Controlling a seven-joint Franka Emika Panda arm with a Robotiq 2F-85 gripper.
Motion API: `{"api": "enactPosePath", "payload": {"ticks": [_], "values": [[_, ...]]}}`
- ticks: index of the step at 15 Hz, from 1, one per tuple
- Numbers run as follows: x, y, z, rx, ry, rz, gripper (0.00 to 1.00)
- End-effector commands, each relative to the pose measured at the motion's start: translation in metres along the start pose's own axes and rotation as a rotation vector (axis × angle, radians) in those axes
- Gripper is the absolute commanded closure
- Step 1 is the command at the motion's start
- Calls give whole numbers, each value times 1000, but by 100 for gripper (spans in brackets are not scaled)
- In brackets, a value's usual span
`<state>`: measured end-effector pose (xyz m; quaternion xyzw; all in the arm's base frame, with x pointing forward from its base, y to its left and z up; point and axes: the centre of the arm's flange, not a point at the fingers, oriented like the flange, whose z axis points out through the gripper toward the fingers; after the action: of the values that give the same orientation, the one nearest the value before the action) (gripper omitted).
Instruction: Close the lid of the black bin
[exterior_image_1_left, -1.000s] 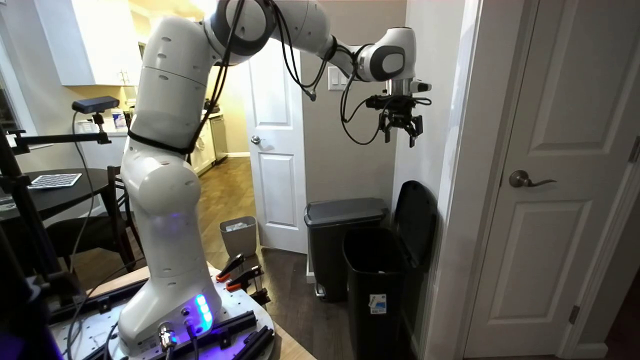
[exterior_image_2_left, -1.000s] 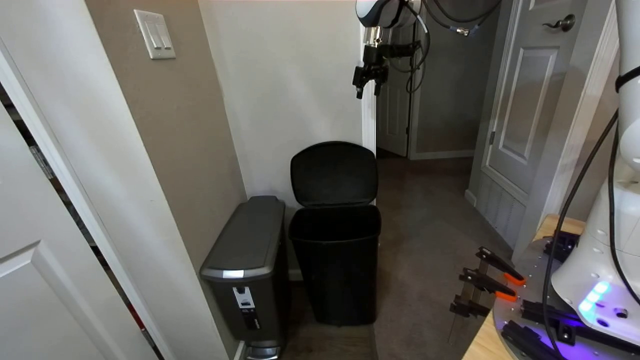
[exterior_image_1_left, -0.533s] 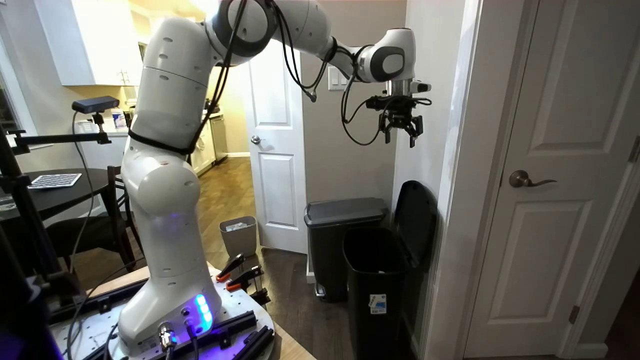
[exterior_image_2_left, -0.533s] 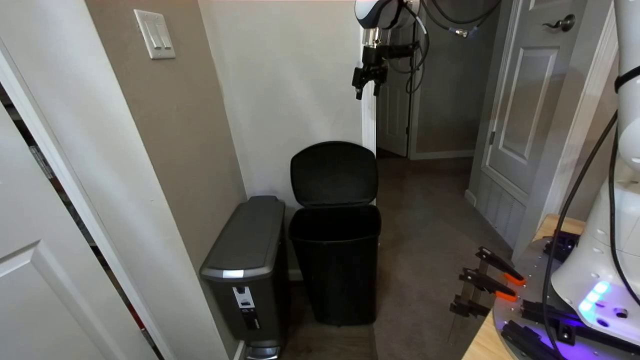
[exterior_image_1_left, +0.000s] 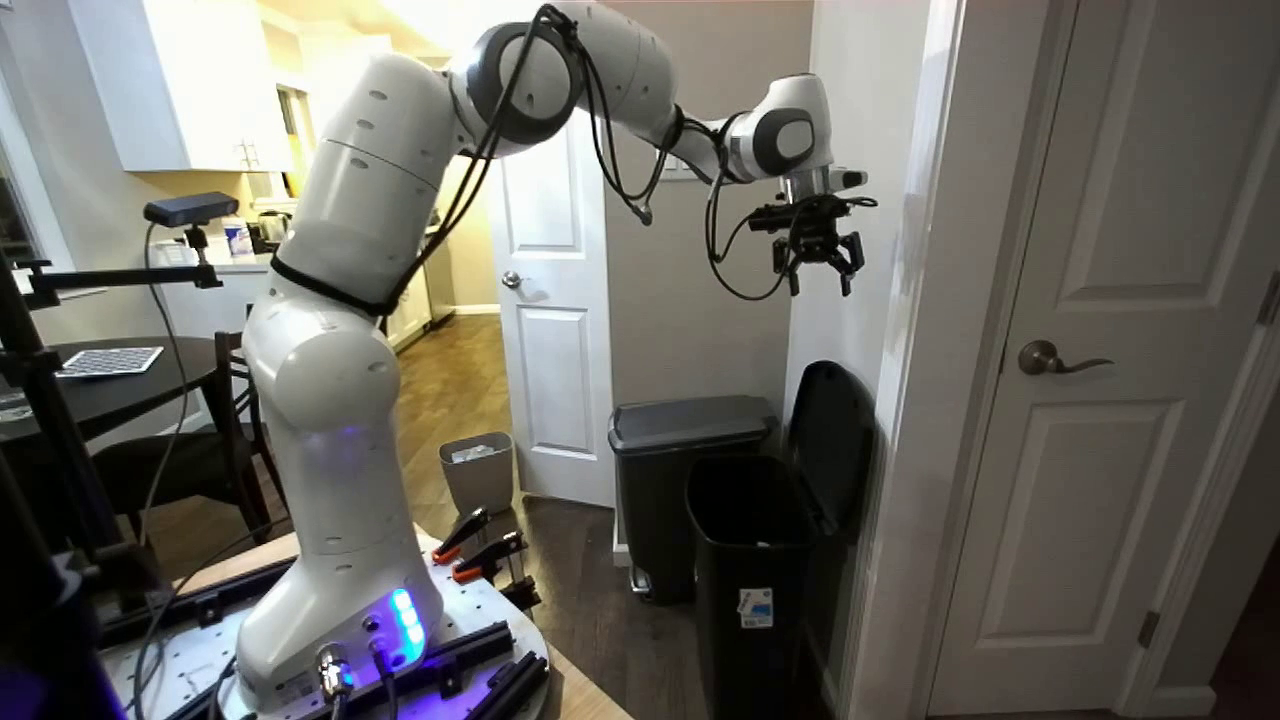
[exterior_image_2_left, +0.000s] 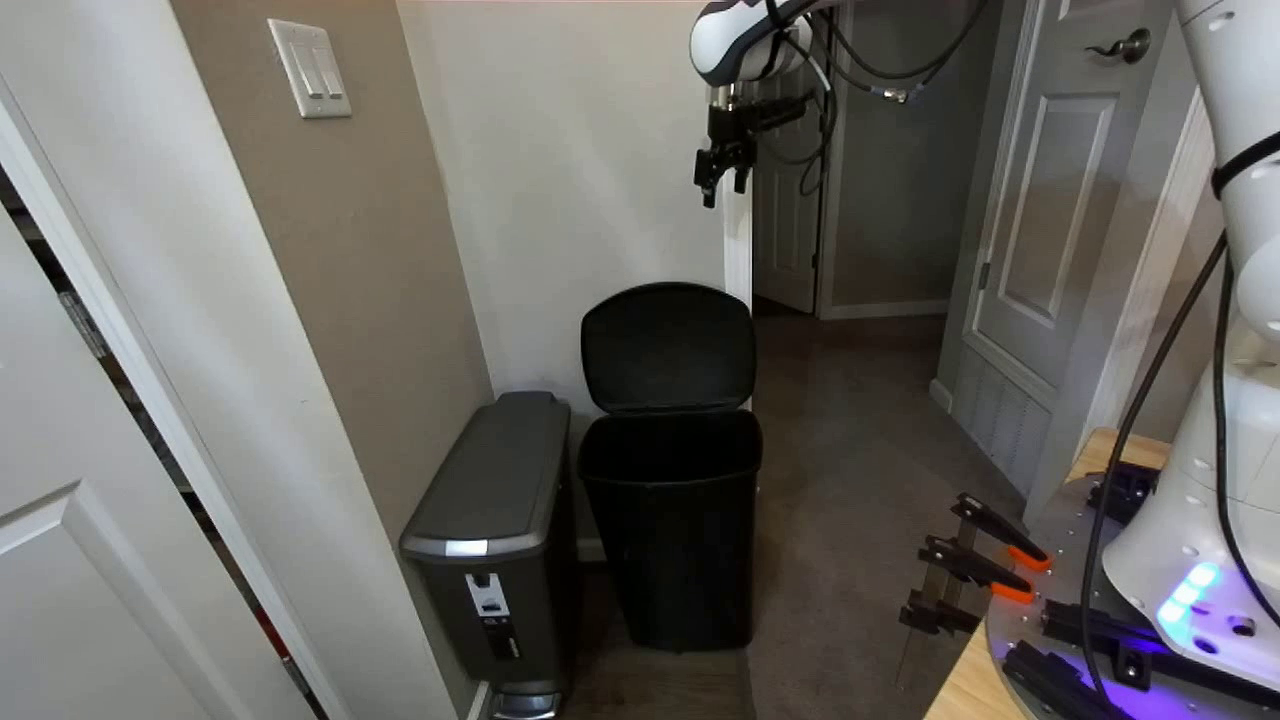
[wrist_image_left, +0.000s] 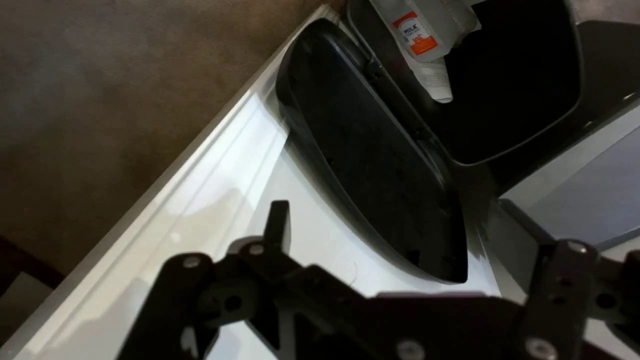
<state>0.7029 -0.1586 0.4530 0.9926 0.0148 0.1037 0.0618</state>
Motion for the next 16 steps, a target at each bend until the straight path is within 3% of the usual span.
{"api": "enactPosePath", "payload": {"ticks": [1,9,10,16], "values": [[25,4,23,-49,33,-42,0],[44,-1,74,-76,-9,-74,0],[32,-7,68,-55,-6,-51,0],[37,-7,76,-64,-4,-57,0]]}}
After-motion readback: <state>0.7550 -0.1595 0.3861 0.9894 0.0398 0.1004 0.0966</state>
